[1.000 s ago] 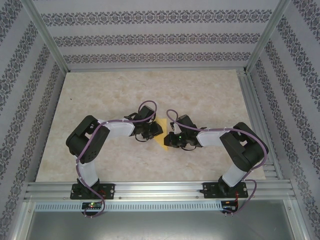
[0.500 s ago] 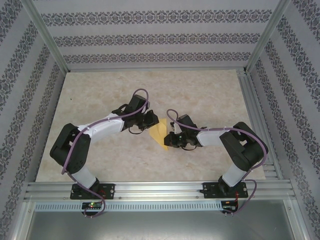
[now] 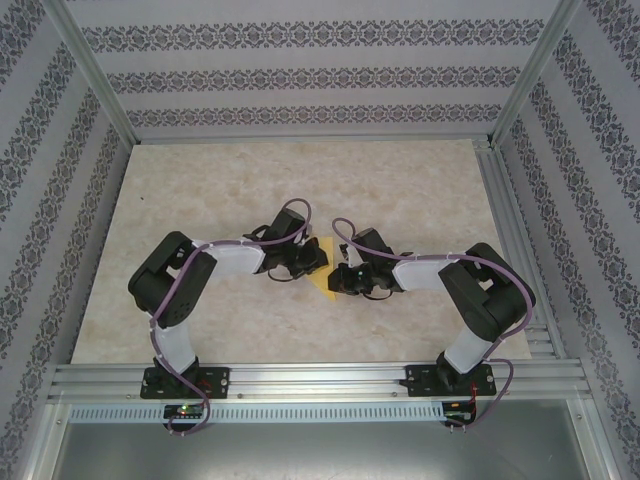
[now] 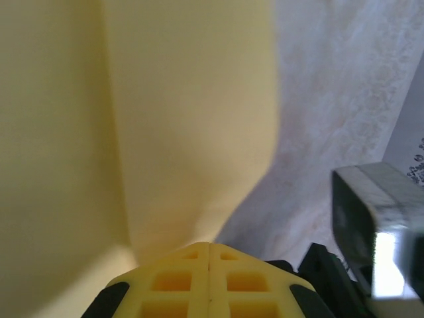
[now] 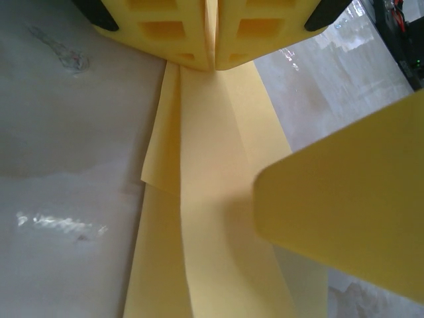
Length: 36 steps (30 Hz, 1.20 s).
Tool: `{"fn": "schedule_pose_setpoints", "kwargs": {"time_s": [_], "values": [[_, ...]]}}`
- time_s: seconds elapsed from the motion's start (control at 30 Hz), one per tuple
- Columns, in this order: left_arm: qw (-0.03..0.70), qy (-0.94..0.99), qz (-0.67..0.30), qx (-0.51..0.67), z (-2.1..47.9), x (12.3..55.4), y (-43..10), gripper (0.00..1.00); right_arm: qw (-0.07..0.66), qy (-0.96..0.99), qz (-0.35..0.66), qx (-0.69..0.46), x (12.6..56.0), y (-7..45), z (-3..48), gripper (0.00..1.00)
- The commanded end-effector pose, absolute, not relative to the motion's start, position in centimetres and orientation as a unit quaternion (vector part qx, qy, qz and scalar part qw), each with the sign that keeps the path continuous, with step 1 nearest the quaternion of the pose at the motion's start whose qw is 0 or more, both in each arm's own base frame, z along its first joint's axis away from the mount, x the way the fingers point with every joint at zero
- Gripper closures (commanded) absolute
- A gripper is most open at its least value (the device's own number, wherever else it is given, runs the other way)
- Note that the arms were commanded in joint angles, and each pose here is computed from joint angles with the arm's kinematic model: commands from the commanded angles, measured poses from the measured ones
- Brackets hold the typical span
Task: Fold a paper plane with a square sheet of paper (fold left side to right side)
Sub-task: Fourth fold the wing at the center of the table.
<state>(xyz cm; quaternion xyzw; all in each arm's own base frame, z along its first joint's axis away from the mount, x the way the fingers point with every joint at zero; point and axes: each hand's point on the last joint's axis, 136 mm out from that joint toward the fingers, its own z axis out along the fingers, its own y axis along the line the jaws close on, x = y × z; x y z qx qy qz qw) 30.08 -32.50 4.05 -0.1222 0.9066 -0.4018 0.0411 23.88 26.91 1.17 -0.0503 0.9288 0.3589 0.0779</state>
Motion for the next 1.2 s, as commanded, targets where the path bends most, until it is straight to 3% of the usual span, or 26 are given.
{"fn": "schedule_pose_setpoints", "kwargs": {"time_s": [0.0,0.63,1.17], "values": [[0.045,0.896,-0.426,-0.121,4.2,30.4,-33.8,1.0,0.045,0.956,0.289,-0.036,22.5,24.3,-2.3,0.88],[0.047,0.919,-0.374,-0.12,0.7,30.0,-32.3,1.0,0.034,0.964,0.258,-0.044,21.8,23.6,-2.7,0.88],[0.066,0.929,-0.347,-0.114,0.3,32.3,-30.3,0.97,0.024,0.967,0.25,-0.045,21.3,23.4,-3.2,0.88]]}}
